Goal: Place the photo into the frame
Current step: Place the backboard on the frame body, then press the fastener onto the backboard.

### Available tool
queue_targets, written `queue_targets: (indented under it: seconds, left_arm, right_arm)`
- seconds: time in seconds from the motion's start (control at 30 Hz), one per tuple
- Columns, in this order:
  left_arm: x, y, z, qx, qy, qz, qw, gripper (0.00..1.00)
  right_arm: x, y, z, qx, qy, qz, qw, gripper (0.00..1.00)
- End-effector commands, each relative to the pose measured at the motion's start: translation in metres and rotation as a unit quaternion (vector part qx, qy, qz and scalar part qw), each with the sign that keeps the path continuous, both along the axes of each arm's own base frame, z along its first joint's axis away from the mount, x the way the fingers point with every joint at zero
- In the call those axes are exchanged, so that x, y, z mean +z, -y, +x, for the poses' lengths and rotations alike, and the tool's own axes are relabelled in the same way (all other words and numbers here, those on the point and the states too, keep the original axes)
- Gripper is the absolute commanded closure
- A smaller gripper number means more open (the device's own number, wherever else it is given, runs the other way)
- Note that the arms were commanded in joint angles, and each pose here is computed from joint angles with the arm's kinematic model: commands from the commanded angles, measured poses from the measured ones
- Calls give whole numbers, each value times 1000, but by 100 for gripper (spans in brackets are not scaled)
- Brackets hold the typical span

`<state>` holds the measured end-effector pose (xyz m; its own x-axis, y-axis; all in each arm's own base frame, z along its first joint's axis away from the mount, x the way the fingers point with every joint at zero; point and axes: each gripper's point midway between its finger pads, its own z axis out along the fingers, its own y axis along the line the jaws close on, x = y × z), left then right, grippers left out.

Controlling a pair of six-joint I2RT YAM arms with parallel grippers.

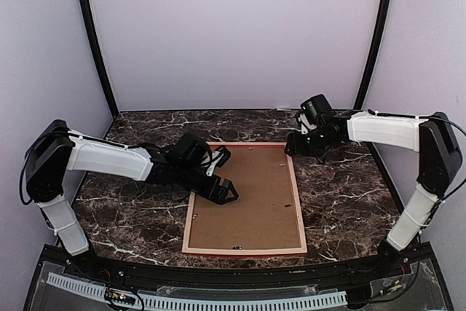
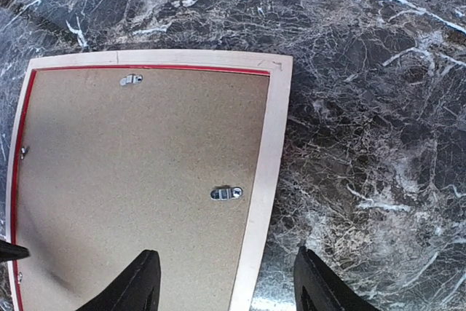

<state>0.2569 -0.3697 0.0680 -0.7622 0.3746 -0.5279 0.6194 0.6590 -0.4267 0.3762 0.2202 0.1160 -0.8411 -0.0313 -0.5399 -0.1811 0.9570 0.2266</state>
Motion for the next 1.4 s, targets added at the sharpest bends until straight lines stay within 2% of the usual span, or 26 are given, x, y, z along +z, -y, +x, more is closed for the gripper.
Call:
queue_targets:
  seconds: [0.0, 0.13, 0.3, 0.53, 0.7, 0.87, 1.13, 1.37]
  left_arm:
    - [52, -35, 28, 71, 113, 19, 991, 5]
    - [73, -64, 45, 119, 144, 40, 982, 2]
    - [85, -97, 64, 156, 139, 62, 976, 1]
    - [82, -131, 87, 207, 146, 121, 960, 1]
    - [82, -135, 92, 211, 151, 137, 956, 1]
    - [74, -140, 98, 228, 144, 146, 952, 1]
    - [39, -141, 109, 227, 108, 172, 953, 1]
    - [24, -125, 123, 200, 93, 180, 959, 1]
  right_arm:
    - [-27, 4, -6, 8, -23, -18, 1000, 37]
    - [-42, 2, -11, 15, -41, -18, 999, 38]
    - [-56, -3, -16, 24, -61, -9, 998, 41]
    - [-75, -1, -19, 20, -76, -18, 997, 53]
    - [-83, 0, -22, 20, -85, -20, 996, 63]
    - [-92, 0, -30, 20, -98, -13, 995, 67]
    - [-97, -1, -35, 20, -103, -7, 994, 81]
    - [-99, 0, -35, 22, -101, -13, 995, 87]
